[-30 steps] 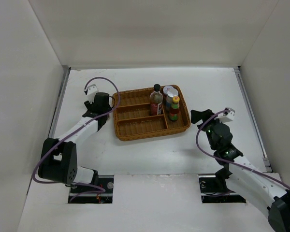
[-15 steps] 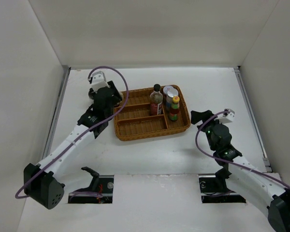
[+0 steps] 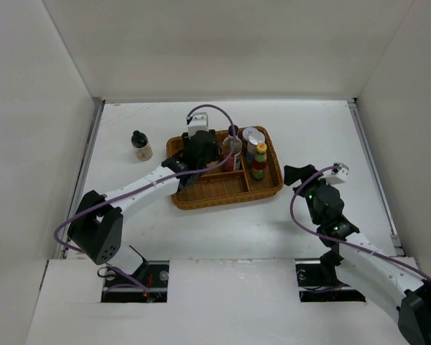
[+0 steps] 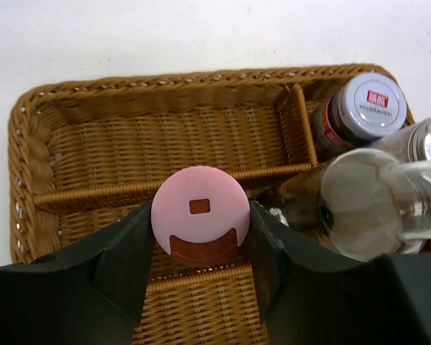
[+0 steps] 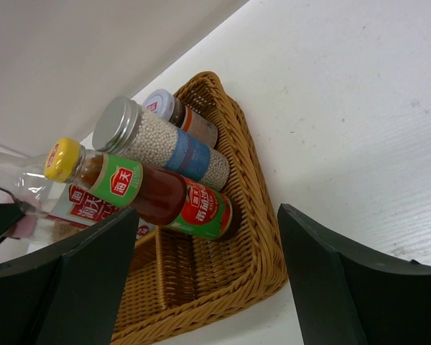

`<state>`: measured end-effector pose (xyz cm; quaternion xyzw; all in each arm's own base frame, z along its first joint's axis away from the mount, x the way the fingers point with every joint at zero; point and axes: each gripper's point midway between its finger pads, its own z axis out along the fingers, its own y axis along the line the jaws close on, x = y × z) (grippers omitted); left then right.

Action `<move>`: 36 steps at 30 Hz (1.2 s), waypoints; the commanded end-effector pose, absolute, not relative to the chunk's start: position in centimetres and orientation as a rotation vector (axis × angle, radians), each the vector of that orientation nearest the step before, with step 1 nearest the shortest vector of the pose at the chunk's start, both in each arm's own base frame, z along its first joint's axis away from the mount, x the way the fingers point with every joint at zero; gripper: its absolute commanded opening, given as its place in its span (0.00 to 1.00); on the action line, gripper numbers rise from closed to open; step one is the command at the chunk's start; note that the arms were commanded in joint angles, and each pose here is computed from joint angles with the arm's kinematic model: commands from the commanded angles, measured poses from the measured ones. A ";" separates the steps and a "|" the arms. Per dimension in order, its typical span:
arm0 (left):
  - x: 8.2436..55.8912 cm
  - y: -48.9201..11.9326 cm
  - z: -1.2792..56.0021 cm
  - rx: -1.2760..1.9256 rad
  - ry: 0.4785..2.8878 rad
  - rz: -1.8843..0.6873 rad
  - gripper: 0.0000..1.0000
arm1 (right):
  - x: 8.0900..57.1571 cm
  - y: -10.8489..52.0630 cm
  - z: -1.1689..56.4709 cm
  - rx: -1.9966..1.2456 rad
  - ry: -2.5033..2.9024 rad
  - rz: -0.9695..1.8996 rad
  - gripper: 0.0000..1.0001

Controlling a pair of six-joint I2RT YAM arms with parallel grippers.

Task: Organize the condiment bottles

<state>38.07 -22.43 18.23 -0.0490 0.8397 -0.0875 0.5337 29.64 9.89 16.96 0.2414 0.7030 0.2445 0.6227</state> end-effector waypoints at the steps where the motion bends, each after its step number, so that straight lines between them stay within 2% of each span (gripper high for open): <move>1: 38.5 -24.2 21.4 -0.122 1.926 -0.286 0.31 | 29.9 9.7 18.3 0.568 1.554 0.577 0.85; 12: 38.3 -23.9 14.3 -0.098 2.065 -0.181 0.33 | 29.9 9.6 18.1 0.567 1.560 0.570 0.87; 16: 38.3 -23.5 13.1 -0.108 2.084 -0.155 0.38 | 29.9 9.7 18.1 0.564 1.561 0.573 0.87; 21: 37.6 -22.1 15.0 -0.153 2.032 -0.136 0.62 | 30.0 9.6 18.1 0.568 1.561 0.568 0.89; 24: 36.8 -20.8 17.1 -0.190 1.975 -0.133 0.73 | 30.0 9.7 18.1 0.563 1.565 0.567 0.90; 30: 36.5 -15.7 20.5 -0.357 1.845 -0.098 0.77 | 30.1 9.8 18.1 0.558 1.565 0.563 0.91; 36: 39.3 -8.8 22.0 -0.559 1.755 -0.038 0.78 | 30.1 9.8 18.1 0.553 1.566 0.557 0.91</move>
